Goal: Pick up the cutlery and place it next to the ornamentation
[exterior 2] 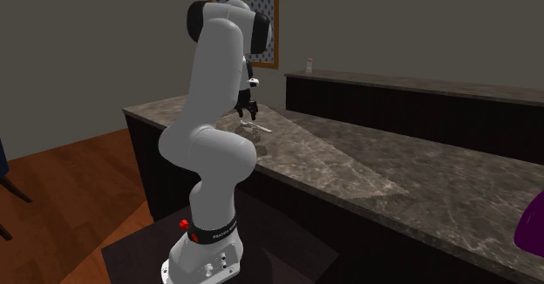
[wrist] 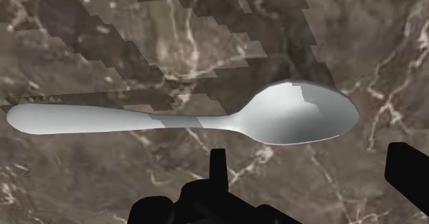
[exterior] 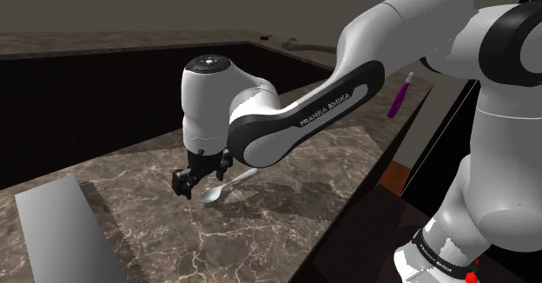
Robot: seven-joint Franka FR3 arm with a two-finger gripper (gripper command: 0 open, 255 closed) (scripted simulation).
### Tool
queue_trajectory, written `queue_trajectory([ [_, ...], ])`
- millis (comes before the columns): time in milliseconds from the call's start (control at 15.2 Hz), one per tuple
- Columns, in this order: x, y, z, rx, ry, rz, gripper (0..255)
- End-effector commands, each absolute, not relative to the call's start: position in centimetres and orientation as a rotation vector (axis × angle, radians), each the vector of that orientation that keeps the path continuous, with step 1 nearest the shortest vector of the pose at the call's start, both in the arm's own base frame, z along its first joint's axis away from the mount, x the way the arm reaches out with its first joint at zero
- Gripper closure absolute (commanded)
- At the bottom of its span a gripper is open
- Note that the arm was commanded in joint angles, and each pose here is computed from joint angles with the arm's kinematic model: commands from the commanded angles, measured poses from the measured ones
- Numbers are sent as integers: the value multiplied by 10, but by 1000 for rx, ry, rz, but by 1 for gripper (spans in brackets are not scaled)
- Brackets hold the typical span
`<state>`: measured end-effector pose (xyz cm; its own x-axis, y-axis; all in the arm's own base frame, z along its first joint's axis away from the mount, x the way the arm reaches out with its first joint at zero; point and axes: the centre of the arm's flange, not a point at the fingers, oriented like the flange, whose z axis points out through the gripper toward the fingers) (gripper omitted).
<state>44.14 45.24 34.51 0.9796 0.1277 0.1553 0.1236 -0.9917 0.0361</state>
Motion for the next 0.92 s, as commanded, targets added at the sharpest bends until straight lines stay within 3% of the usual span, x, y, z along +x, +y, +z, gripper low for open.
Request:
queue_trajectory([
  [0,441,452,345,3099,197,246,0],
  [330,433,453,394,3099,197,246,0],
  [858,433,453,394,3099,197,246,0],
])
